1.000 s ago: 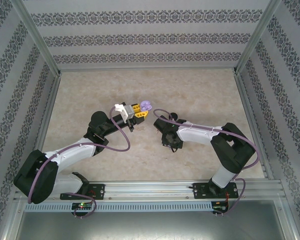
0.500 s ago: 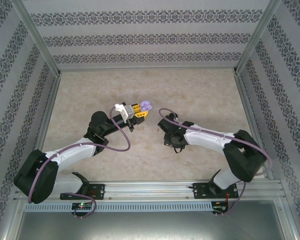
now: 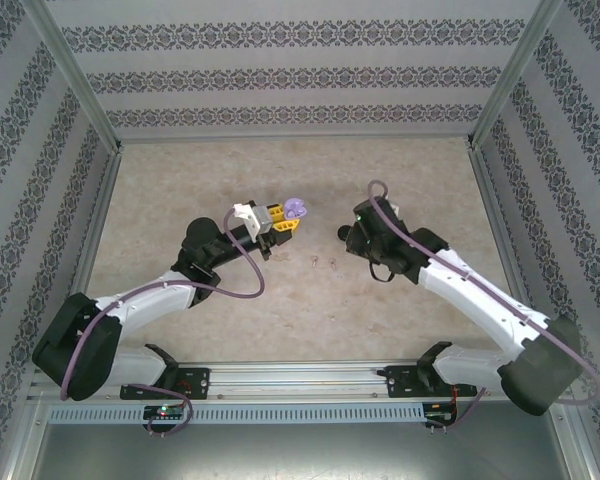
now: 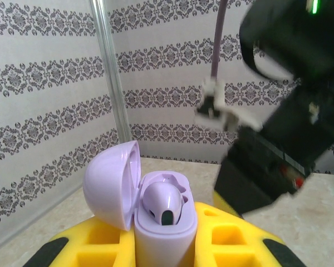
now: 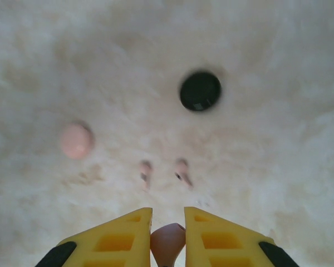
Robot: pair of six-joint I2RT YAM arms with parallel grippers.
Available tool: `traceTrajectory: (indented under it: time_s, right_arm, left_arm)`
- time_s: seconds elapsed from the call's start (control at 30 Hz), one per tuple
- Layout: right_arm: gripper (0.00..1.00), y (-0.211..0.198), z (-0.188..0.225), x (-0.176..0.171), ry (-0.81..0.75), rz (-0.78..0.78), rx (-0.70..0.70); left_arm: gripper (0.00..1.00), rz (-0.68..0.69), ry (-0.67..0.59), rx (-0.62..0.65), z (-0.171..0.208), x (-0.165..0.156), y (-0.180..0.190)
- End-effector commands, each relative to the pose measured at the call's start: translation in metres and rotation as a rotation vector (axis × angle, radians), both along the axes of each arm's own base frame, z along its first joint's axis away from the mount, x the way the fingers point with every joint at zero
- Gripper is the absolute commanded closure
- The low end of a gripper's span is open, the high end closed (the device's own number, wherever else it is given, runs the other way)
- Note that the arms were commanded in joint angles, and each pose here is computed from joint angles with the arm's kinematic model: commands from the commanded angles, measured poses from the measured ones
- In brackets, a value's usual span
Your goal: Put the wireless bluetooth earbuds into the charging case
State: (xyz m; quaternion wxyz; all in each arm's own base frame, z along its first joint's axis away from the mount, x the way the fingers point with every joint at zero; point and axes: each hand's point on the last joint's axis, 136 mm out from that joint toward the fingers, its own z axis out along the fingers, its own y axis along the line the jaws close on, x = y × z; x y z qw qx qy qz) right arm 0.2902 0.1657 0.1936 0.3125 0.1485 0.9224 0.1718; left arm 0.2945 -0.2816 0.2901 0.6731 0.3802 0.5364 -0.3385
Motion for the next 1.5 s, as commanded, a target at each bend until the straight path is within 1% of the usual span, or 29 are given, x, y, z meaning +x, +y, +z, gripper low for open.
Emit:
traceTrajectory:
  time_s: [0.0,0.1,0.2,0.33,0.4,0.63,0.73,1.17,1.47]
  right_arm:
    - [0.81,0.001,0.056,0.013,-0.141,0.063,-0.009]
    - [0.81,0.01,0.094,0.021,-0.224,0.101,0.023]
    - [0.81,0.021,0.123,0.025,-0.289,0.139,0.058]
    - [0.8,0.037,0.149,0.025,-0.356,0.191,0.089]
    - [0.8,0.046,0.154,0.024,-0.371,0.217,0.097]
    - [0.8,0.078,0.156,0.018,-0.453,0.311,0.078]
    - [0.8,0.084,0.153,0.018,-0.476,0.322,0.074]
    - [0.8,0.102,0.135,0.023,-0.446,0.342,0.09]
    - [0.81,0.1,0.12,0.024,-0.422,0.333,0.072]
  left_arm:
    - [1.0,-0.029,-0.026,-0.002,0.009,0.0,-0.007]
    - [1.0,-0.037,-0.018,-0.006,0.009,0.003,-0.01]
    - [1.0,-0.044,-0.007,-0.014,0.008,0.008,-0.014]
    - [1.0,-0.054,0.009,-0.017,0.006,0.014,-0.02]
    - [1.0,-0.06,0.015,-0.023,0.006,0.016,-0.022]
    - [1.0,-0.082,0.019,-0.031,0.009,0.018,-0.03]
    - [1.0,-0.086,0.018,-0.033,0.01,0.018,-0.031]
    - [1.0,-0.093,0.008,-0.038,0.014,0.015,-0.031]
    - [1.0,-0.091,-0.003,-0.042,0.018,0.013,-0.03]
